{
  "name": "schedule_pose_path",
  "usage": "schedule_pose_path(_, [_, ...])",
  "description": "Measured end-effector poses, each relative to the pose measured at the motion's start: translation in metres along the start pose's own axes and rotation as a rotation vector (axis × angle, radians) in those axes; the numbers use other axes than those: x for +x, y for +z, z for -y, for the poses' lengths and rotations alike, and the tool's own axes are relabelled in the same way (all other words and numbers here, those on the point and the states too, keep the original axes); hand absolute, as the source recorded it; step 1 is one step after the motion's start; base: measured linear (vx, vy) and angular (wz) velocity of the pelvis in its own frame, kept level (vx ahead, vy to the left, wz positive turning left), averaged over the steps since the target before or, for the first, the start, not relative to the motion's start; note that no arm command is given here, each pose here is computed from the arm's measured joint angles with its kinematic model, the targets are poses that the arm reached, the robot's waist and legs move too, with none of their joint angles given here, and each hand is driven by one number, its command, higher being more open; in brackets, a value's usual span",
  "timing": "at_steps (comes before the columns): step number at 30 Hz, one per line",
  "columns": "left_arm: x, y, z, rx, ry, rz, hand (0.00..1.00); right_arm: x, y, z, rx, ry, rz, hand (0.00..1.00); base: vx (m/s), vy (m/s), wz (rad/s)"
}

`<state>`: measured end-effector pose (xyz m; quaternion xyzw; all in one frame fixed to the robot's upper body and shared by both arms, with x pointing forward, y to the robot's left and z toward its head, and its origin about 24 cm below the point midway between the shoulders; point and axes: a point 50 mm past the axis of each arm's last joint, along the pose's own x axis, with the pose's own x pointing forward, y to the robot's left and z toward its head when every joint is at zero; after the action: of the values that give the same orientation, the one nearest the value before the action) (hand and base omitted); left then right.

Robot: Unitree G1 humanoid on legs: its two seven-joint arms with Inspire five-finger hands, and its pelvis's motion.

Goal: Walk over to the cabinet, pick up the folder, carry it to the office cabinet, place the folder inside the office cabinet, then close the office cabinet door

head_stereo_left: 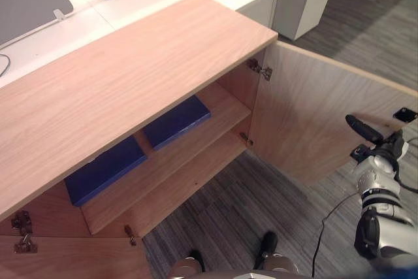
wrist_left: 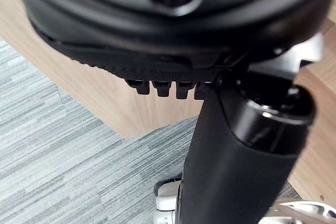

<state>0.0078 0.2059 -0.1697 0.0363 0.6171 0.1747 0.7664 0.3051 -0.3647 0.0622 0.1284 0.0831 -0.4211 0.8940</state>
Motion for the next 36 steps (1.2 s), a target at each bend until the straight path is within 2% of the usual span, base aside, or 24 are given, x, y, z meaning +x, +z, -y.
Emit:
schedule_pose_path(6, [0.000,0.007,0.010,0.007,-0.032,0.030,1.00,0.008,0.014,0.000,0.007,0.025,-0.026,1.00,-0.03,-0.016,0.02])
schedule_pose_path(13, [0.000,0.013,0.006,0.038,-0.036,0.059,1.00,0.010,0.022,-0.008,-0.066,0.060,-0.035,1.00,0.00,0.000,0.00])
schedule_pose_path(17, [0.000,0.015,0.007,0.067,-0.048,0.069,1.00,0.009,0.026,-0.017,-0.264,0.129,0.004,1.00,-0.02,0.009,-0.13])
schedule_pose_path(19, [0.000,0.016,0.007,0.077,-0.055,0.083,1.00,0.008,0.033,-0.022,-0.397,0.183,0.040,1.00,-0.03,0.013,-0.31])
schedule_pose_path(21, [-0.001,0.018,0.007,0.092,-0.063,0.097,1.00,0.005,0.049,-0.031,-0.665,0.288,0.125,1.00,-0.04,0.005,-0.36])
schedule_pose_path(24, [-0.001,0.018,0.006,0.121,-0.072,0.103,1.00,-0.005,0.060,-0.041,-0.846,0.436,0.203,1.00,0.01,-0.002,-0.39])
schedule_pose_path(32, [0.000,0.022,-0.002,0.155,-0.069,0.115,1.00,-0.044,0.109,-0.072,-0.937,0.647,0.462,1.00,-0.02,-0.027,-0.29])
schedule_pose_path(36, [0.001,0.022,-0.007,0.138,-0.046,0.113,1.00,-0.079,0.127,-0.080,-1.044,0.799,0.602,1.00,-0.05,-0.046,-0.29])
